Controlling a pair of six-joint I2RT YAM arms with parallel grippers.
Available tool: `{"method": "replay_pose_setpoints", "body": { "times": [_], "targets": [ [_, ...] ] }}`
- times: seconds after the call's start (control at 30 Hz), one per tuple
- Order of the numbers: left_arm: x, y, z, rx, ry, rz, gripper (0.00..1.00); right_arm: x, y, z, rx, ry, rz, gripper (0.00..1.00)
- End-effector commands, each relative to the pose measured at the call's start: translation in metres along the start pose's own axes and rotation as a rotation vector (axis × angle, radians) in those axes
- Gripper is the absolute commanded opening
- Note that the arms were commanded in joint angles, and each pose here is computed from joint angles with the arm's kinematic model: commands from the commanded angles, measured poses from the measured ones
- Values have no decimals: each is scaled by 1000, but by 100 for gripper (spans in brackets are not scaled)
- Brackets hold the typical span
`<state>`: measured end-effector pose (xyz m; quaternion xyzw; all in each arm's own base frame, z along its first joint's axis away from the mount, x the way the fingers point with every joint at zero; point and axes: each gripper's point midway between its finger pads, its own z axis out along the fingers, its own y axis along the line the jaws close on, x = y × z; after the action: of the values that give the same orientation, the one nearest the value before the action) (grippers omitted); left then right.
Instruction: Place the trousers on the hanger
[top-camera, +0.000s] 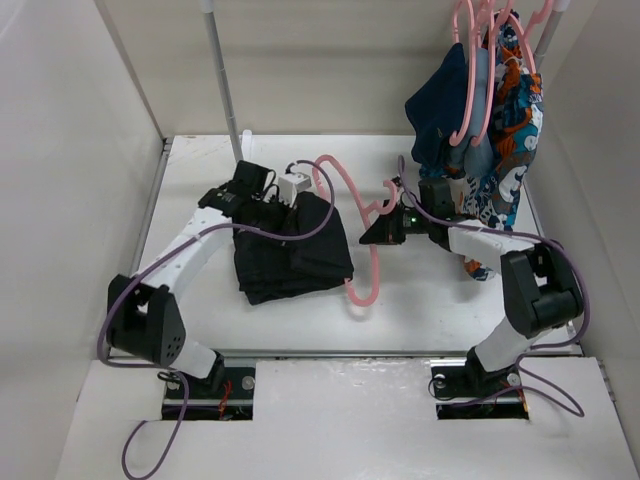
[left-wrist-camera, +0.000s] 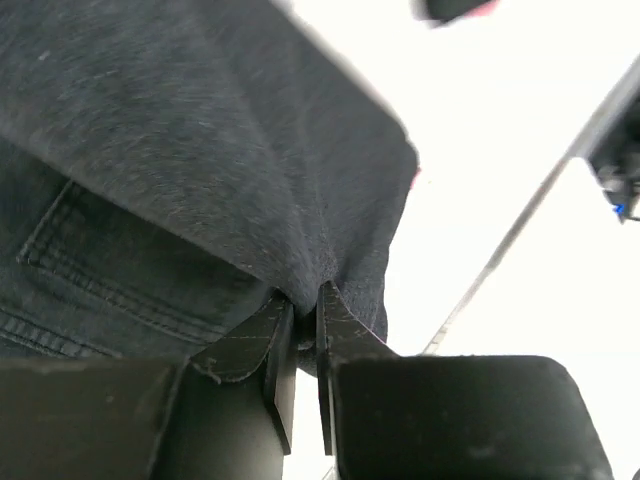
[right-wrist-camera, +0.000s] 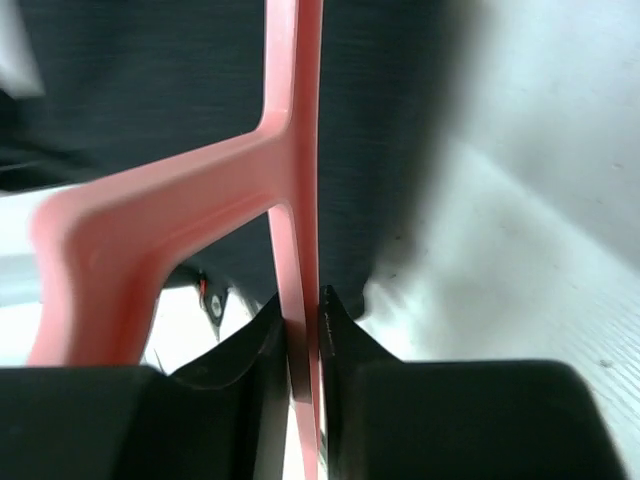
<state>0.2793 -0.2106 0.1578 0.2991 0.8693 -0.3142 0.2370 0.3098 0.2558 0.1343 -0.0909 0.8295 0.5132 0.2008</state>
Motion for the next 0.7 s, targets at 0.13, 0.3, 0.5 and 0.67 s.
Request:
{"method": "replay_pose_setpoints", "body": {
  "times": [0.13, 0.3, 0.5, 0.67],
  "targets": [
    [-58, -66, -55, 132, -158, 166, 0, -6, -26, 25, 69, -14, -18, 0],
    [-78, -85, -74, 154, -209, 200, 0, -14, -15, 44, 102, -33, -25, 0],
    [-68, -55, -100, 5, -186, 200, 0, -3, -44, 36, 196, -56, 60, 0],
    [-7, 29, -112, -254, -16, 154, 0, -6, -50, 0, 271, -158, 64, 0]
  ]
}}
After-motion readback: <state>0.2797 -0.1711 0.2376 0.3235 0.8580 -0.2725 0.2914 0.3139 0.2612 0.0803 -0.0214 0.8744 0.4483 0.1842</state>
